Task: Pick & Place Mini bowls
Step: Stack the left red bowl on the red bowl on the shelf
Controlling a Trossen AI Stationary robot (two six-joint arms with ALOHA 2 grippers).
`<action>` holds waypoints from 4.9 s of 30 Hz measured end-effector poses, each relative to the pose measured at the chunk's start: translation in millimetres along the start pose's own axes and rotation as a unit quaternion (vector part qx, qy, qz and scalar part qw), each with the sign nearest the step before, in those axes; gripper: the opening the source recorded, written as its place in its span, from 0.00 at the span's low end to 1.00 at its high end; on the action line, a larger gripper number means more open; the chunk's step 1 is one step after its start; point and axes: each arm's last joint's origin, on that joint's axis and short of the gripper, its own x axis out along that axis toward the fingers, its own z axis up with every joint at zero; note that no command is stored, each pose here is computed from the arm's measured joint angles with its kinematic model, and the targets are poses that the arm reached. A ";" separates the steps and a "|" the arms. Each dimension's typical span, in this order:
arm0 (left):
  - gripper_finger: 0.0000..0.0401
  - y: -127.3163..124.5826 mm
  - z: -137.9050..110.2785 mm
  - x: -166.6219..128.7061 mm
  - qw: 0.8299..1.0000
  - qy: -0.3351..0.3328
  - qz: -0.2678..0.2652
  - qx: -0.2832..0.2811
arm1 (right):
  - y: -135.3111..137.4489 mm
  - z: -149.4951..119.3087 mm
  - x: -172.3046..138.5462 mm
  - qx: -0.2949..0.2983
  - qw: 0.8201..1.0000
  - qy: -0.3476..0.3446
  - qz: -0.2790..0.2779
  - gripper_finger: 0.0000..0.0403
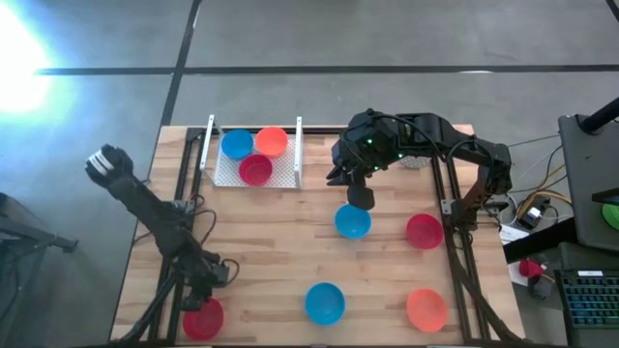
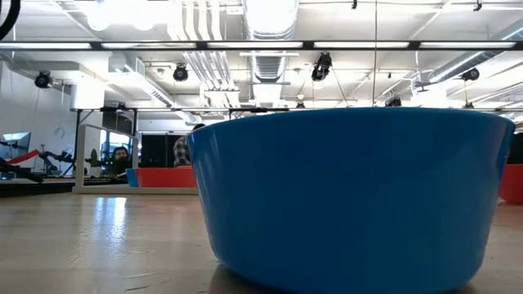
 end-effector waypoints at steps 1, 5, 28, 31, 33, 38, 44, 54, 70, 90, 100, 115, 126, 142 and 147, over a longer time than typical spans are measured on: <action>0.22 0.0 0.4 1.6 1.000 0.003 -0.001 0.000 | 0.0 0.0 0.0 0.000 1.000 0.000 0.000 0.16; 0.19 -0.7 0.4 5.9 0.999 0.029 -0.016 0.000 | 0.0 0.0 0.0 -0.002 1.000 0.000 0.000 0.16; 0.00 -17.5 11.1 -42.3 0.976 -0.124 -0.059 -0.172 | -0.1 0.5 0.2 -0.019 1.000 -0.002 -0.001 0.16; 0.00 -17.6 14.4 -63.3 0.958 -0.203 -0.038 -0.201 | -0.1 0.5 0.2 -0.020 1.000 -0.002 -0.001 0.16; 0.00 -17.5 16.4 -79.4 0.946 -0.241 -0.023 -0.214 | -0.1 0.6 0.2 -0.026 1.000 -0.003 -0.001 0.16; 0.00 -11.2 20.1 -116.1 0.921 -0.286 0.041 -0.261 | -0.1 0.6 0.2 -0.032 0.999 -0.003 -0.001 0.16; 0.00 2.4 27.4 -155.4 0.880 -0.311 0.111 -0.341 | -0.1 0.8 0.2 -0.032 0.999 -0.004 -0.001 0.16; 0.00 34.7 36.0 -217.9 0.773 -0.432 0.312 -0.345 | -0.1 1.1 0.2 -0.033 0.999 -0.005 -0.001 0.16; 0.00 115.1 56.5 -264.0 0.704 -0.386 0.397 -0.444 | -0.1 1.7 0.2 -0.037 0.999 -0.008 -0.001 0.16; 0.00 199.2 102.9 -259.7 0.767 -0.191 0.447 -0.419 | -0.1 2.7 0.5 -0.041 0.999 -0.013 -0.001 0.16; 0.00 210.3 107.8 -251.7 0.773 -0.165 0.446 -0.420 | -0.2 2.7 0.5 -0.041 0.999 -0.013 -0.001 0.16; 0.00 210.7 109.9 -251.4 0.779 -0.177 0.430 -0.421 | -0.1 2.8 0.5 -0.042 0.999 -0.014 -0.001 0.16; 0.00 211.3 111.5 -252.1 0.778 -0.186 0.430 -0.418 | -0.2 2.8 0.5 -0.042 0.999 -0.014 -0.002 0.16; 0.16 211.2 111.5 -252.1 0.778 -0.186 0.431 -0.417 | -0.1 2.9 0.5 -0.042 0.999 -0.014 -0.002 0.16; 0.17 205.8 112.5 -259.9 0.776 -0.203 0.432 -0.413 | -0.1 2.9 0.5 -0.042 0.999 -0.014 -0.002 0.16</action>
